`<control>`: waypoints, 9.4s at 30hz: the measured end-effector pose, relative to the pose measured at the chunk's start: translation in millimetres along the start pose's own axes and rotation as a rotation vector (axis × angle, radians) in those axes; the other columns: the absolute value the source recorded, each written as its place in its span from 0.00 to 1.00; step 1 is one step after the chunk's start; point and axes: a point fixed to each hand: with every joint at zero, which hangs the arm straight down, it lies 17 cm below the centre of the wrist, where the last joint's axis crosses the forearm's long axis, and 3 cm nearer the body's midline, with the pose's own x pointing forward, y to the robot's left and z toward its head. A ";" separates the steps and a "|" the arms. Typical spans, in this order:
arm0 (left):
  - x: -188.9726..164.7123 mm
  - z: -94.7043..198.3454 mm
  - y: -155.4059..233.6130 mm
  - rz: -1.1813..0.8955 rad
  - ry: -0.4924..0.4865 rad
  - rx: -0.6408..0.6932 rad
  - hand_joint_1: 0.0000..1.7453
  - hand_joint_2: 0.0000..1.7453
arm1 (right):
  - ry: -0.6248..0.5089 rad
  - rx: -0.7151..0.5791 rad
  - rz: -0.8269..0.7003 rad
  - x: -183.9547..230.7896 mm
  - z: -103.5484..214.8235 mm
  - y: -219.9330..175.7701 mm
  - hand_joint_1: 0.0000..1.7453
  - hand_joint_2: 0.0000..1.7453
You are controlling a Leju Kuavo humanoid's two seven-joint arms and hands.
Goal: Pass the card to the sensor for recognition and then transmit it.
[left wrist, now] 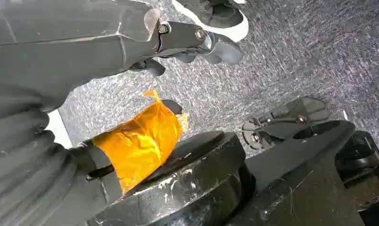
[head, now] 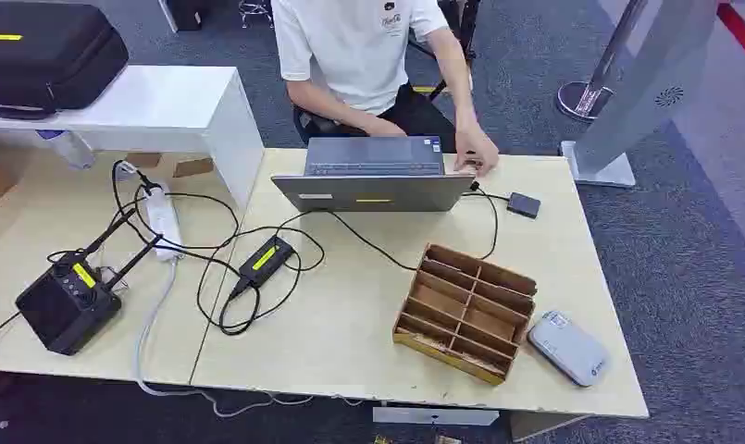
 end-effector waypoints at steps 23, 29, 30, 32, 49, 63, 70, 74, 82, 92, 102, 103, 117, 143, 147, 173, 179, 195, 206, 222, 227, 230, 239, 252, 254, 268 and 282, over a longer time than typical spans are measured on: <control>5.4 0.7 -9.7 -0.047 -0.005 -0.056 0.00 1.00 | -0.564 -0.164 -0.023 341.6 64.7 -22.5 0.00 1.00; 6.1 0.9 -12.7 -0.083 -0.003 -0.074 0.00 1.00 | -0.643 -0.247 -0.097 413.8 78.3 -61.2 0.00 1.00; 6.2 1.0 -13.0 -0.089 -0.004 -0.077 0.00 1.00 | -0.651 -0.261 -0.111 423.0 78.8 -69.2 0.00 1.00; 6.2 1.2 -14.1 -0.104 -0.004 -0.086 0.00 1.00 | -0.663 -0.286 -0.136 438.6 79.2 -84.6 0.00 1.00; 7.0 1.4 -15.6 -0.129 -0.007 -0.097 0.00 1.00 | -0.723 -0.315 -0.209 481.1 96.7 -107.9 0.00 1.00; 7.3 1.4 -15.8 -0.128 -0.008 -0.098 0.00 1.00 | -0.733 -0.291 -0.249 484.1 99.7 -105.8 1.00 1.00; 7.4 1.6 -16.4 -0.128 -0.009 -0.101 0.00 1.00 | -0.736 -0.288 -0.260 483.9 101.3 -105.1 1.00 1.00; 7.5 1.6 -16.7 -0.128 -0.009 -0.103 0.00 1.00 | -0.735 -0.282 -0.273 483.0 102.4 -103.4 1.00 1.00; 10.2 2.3 -18.8 -0.120 -0.027 -0.113 0.00 1.00 | -0.745 -0.271 -0.285 483.1 104.8 -100.7 1.00 1.00; 10.9 2.2 -17.8 -0.074 -0.030 -0.104 0.00 1.00 | -0.750 -0.268 -0.323 445.4 141.9 -74.6 1.00 1.00; 9.4 2.3 -16.8 -0.038 -0.024 -0.096 0.00 1.00 | -0.763 -0.261 -0.349 353.3 198.6 -44.3 1.00 1.00; 9.4 2.2 -16.7 -0.029 -0.024 -0.094 0.00 1.00 | -0.759 -0.260 -0.348 344.4 204.1 -43.4 1.00 1.00; 8.4 2.1 -15.0 -0.001 -0.021 -0.080 0.00 1.00 | -0.781 -0.176 -0.284 304.8 270.7 -17.9 1.00 1.00; 10.0 2.1 -18.1 -0.054 -0.018 -0.102 0.00 1.00 | -0.603 -0.028 -0.307 343.1 212.1 64.1 1.00 1.00; 9.9 2.1 -18.0 -0.048 -0.016 -0.101 0.00 1.00 | -0.604 -0.012 -0.305 341.3 218.4 69.9 1.00 1.00; 9.6 1.9 -17.0 -0.031 -0.015 -0.094 0.00 1.00 | -0.510 0.118 -0.320 283.8 270.3 118.5 1.00 1.00; 9.6 1.9 -16.8 -0.030 -0.015 -0.093 0.00 1.00 | -0.511 0.116 -0.310 283.1 274.3 122.1 1.00 1.00; 9.4 2.0 -17.3 -0.060 -0.016 -0.099 0.00 1.00 | -0.553 -0.083 -0.342 323.6 183.2 30.5 1.00 1.00; 10.5 1.9 -18.1 -0.107 -0.021 -0.108 0.00 1.00 | -0.630 -0.266 -0.328 395.5 90.8 -75.9 1.00 1.00; 15.8 1.7 -20.7 -0.175 -0.034 -0.126 0.00 1.00 | -0.720 -0.247 -0.268 534.3 79.7 -95.2 1.00 1.00; 15.9 1.8 -21.3 -0.179 -0.034 -0.129 0.00 1.00 | -0.731 -0.236 -0.260 541.6 82.3 -91.7 0.00 1.00; 17.7 2.9 -25.1 -0.175 -0.046 -0.148 0.00 1.00 | -0.741 -0.227 -0.266 544.0 83.3 -90.3 0.00 1.00; 21.0 5.5 -37.9 -0.162 -0.063 -0.168 0.00 1.00 | -0.756 -0.210 -0.277 538.1 91.5 -77.8 0.00 1.00; 17.0 5.5 -37.1 -0.100 -0.049 -0.147 0.00 1.00 | -0.829 -0.239 -0.476 449.9 215.8 -53.5 0.00 1.00; 16.4 5.4 -36.6 -0.090 -0.047 -0.143 0.00 1.00 | -0.836 -0.246 -0.496 435.2 232.8 -56.7 0.00 1.00; 14.5 5.0 -33.9 -0.047 -0.038 -0.126 0.00 1.00 | -0.829 -0.284 -0.524 369.8 285.7 -76.3 0.00 1.00; 13.9 4.5 -32.1 -0.025 -0.033 -0.116 0.00 1.00 | -0.852 -0.198 -0.491 367.5 297.8 -61.5 0.00 1.00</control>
